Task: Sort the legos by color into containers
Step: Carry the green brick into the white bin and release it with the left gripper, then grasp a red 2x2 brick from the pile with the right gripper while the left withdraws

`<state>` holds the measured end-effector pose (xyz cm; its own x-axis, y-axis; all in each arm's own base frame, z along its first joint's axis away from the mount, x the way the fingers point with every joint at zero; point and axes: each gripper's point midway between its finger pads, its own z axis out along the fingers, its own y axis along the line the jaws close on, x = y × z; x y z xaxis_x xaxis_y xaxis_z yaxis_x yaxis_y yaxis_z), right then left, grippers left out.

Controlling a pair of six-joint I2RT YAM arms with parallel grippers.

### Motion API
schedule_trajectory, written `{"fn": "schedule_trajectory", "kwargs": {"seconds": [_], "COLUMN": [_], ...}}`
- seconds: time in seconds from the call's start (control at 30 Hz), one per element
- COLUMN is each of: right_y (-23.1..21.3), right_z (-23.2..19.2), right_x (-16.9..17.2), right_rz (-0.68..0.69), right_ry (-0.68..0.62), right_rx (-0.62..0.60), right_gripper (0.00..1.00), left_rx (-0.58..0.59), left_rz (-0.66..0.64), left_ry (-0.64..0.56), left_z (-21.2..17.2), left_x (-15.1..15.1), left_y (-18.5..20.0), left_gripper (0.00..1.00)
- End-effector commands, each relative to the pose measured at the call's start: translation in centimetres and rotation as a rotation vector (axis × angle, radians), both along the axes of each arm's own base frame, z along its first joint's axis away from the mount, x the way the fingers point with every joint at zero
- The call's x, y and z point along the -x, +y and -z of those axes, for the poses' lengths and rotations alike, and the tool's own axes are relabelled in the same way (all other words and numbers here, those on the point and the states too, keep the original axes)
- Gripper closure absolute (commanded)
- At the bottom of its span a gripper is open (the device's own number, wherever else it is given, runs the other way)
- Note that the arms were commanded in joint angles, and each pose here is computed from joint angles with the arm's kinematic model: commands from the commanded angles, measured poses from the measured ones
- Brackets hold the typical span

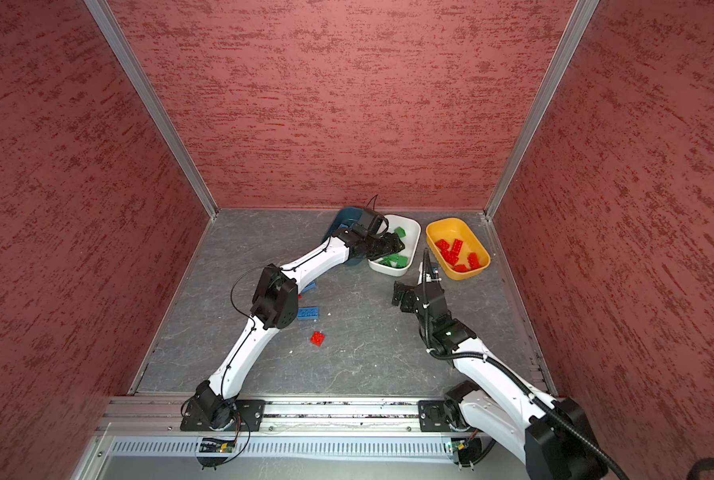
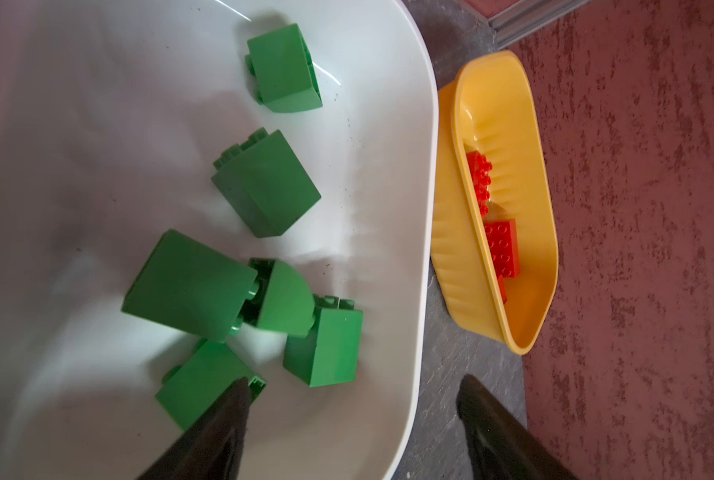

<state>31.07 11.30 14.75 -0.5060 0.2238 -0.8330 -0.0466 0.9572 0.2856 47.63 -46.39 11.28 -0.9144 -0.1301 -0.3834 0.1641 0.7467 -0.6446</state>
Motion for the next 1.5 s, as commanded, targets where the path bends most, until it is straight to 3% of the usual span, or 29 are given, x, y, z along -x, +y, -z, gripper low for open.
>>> {"fn": "schedule_trajectory", "kwargs": {"seconds": [0.0,0.3,0.43,0.6,0.77,0.83,0.97,1.13,1.47], "right_y": [2.0,7.6,11.1,15.7,19.9,21.5,23.9,26.2,27.4], "right_z": [-1.2,0.0,1.6,1.2,3.6,4.9,7.5,9.9,12.4], "right_x": [-0.6,-0.4,0.3,2.2,4.8,6.2,7.8,9.4,9.4], "right_rz": [-0.103,-0.347,-0.513,-0.723,-0.938,-1.025,-1.114,-1.205,-1.227], "right_ry": [-0.015,0.016,0.06,-0.017,0.028,0.04,0.079,0.105,0.123], "right_rx": [-0.011,0.013,0.039,-0.027,0.068,0.126,0.282,0.365,0.475], "right_gripper": [0.01,0.01,0.01,0.02,0.1,0.09,0.09,0.13,0.38], "left_rx": [0.032,-0.105,-0.159,-0.212,-0.276,-0.311,-0.384,-0.433,-0.421], "left_rz": [0.037,-0.15,-0.251,-0.391,-0.53,-0.583,-0.702,-0.826,-0.93], "left_ry": [-0.083,-0.156,-0.164,-0.147,-0.108,-0.083,-0.017,0.07,0.13], "left_z": [-6.1,-8.6,-8.4,-7.5,-5.9,-5.2,-3.8,-2.3,-0.6], "left_x": [1.1,2.4,3.3,4.8,6.7,7.7,9.8,12.5,16.0], "left_y": [0.9,9.2,14.0,20.2,26.3,28.8,33.8,38.8,42.4], "left_gripper": [0.14,0.0,0.01,0.01,0.01,0.01,0.0,0.01,0.0]}}
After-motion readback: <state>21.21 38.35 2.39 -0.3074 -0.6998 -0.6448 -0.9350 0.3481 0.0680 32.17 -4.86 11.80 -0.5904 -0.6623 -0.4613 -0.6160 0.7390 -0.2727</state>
